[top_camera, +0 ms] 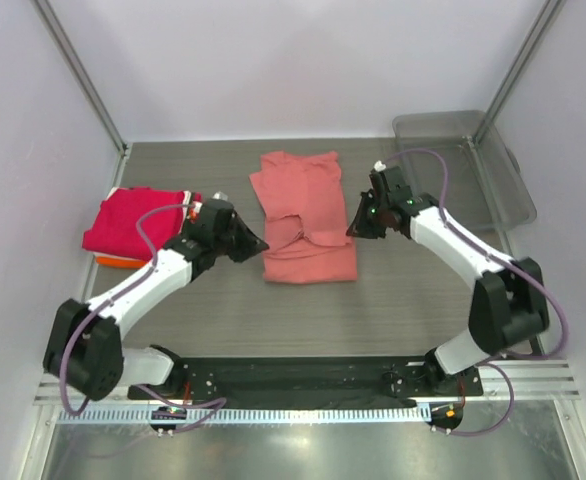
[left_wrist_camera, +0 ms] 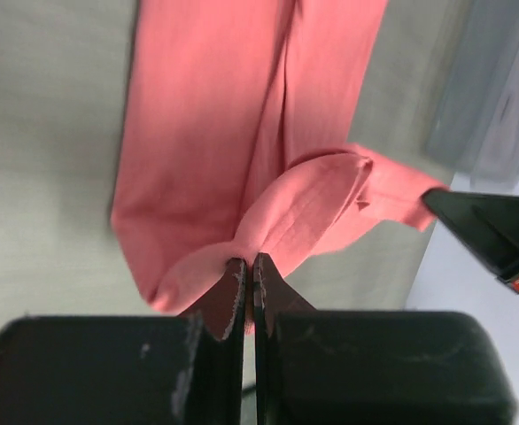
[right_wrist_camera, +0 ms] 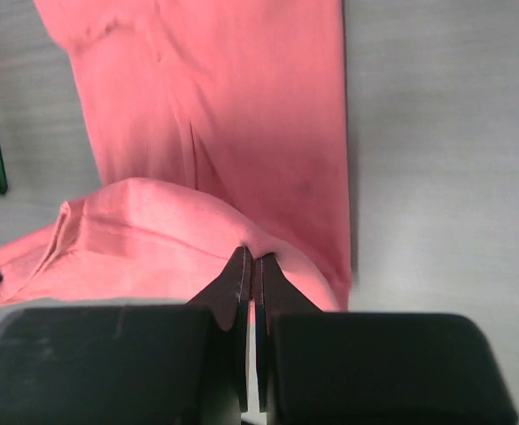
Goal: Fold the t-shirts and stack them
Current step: Fold the tshirt
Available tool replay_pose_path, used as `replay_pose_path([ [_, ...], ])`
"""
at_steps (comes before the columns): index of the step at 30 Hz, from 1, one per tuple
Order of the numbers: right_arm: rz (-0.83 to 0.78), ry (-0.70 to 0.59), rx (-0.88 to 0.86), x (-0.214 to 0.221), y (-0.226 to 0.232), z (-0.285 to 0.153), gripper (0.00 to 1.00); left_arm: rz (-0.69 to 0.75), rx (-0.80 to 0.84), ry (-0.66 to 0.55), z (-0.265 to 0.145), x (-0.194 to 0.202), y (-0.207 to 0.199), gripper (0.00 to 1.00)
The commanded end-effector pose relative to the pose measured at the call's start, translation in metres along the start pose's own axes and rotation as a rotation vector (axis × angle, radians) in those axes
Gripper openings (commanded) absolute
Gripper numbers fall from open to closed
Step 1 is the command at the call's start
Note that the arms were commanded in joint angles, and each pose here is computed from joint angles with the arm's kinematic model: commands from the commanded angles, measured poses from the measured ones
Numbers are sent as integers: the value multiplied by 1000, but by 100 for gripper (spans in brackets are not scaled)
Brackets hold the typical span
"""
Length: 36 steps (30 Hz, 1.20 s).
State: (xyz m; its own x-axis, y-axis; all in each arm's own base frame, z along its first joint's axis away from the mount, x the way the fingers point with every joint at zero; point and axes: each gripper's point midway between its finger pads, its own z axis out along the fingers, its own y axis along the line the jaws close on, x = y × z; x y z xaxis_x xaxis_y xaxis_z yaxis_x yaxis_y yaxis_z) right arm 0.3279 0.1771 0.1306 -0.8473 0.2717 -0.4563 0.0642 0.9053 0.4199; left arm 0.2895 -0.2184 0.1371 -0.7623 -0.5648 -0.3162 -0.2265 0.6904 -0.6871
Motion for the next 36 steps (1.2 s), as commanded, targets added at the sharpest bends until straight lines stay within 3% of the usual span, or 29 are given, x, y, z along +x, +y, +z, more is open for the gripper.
replay_pose_path([
  [1, -27, -29, -94, -38, 19, 15, 1, 3, 29, -21, 21, -31, -10, 0],
  [5, 2, -1, -65, -52, 11, 52, 1, -16, 10, -31, 52, -55, -12, 0],
  [14, 27, -12, -55, -82, 8, 80, 1, -4, -1, 15, 105, -85, -21, 0],
  [36, 77, -45, -86, -123, 5, 96, 1, -5, 3, -25, 114, -112, -23, 0],
])
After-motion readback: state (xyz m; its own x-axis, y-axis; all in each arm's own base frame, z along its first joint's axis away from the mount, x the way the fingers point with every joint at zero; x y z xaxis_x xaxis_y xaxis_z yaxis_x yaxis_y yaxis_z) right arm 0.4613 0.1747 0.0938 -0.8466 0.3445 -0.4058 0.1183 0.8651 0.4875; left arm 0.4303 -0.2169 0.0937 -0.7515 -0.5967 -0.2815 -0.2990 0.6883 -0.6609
